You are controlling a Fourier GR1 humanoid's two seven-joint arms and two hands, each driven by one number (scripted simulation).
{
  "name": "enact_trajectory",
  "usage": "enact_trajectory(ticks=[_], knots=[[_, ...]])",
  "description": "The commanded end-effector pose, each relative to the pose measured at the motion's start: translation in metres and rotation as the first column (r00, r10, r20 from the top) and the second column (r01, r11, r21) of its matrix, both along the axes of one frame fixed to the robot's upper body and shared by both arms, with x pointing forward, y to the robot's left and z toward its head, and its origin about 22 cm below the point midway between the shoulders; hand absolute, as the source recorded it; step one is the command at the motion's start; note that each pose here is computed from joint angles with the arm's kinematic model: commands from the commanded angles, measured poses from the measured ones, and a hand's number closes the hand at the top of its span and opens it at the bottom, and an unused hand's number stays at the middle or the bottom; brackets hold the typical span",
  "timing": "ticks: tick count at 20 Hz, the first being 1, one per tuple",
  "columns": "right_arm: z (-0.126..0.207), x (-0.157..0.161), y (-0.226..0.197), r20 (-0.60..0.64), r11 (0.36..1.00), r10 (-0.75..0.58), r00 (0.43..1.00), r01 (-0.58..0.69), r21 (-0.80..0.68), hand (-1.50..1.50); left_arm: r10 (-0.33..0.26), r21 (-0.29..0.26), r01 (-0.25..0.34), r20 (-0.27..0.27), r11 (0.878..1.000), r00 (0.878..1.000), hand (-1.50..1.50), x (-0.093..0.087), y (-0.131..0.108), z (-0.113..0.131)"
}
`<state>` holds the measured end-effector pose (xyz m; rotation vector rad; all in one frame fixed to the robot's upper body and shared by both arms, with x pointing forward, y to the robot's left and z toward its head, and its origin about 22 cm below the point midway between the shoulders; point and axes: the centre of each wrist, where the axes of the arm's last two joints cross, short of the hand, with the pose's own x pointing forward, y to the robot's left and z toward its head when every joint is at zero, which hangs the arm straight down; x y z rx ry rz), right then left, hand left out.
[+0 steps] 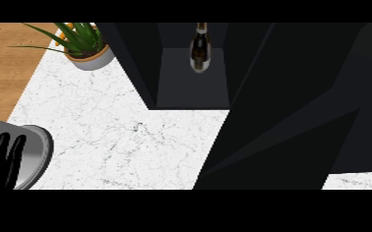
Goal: Pick up the wine, place it into the cabinet and close the cabinet
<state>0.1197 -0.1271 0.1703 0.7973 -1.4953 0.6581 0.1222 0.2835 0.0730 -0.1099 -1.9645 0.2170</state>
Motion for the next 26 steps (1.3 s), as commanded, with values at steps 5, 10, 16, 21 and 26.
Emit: enact_trajectory(ticks=[5,10,16,21,26], knots=[[0.024,-0.041,0.021,0.108,0.999,-0.011,0.994,0.006,0.053,1.50,-0.023,0.002,0.023,-0.007,1.000,1.000,-1.50,-0.001,0.027,0.016],[0.013,-0.035,0.046,0.161,0.998,-0.054,0.986,0.046,0.053,1.50,-0.035,-0.001,0.035,-0.013,0.999,0.999,-1.50,0.003,0.038,0.015],[0.023,-0.021,0.058,0.211,0.993,-0.121,0.970,0.117,0.030,1.50,-0.050,-0.038,0.050,-0.008,0.998,0.999,-1.50,0.018,0.044,0.018],[0.031,-0.004,0.072,0.219,0.992,-0.125,0.968,0.122,0.028,1.50,-0.087,-0.051,0.087,-0.006,0.995,0.996,-1.50,0.016,0.029,0.018],[0.042,0.021,0.088,0.197,0.992,-0.127,0.972,0.122,0.038,1.50,-0.111,-0.051,0.110,-0.015,0.993,0.994,-1.50,0.017,0.029,0.023]])
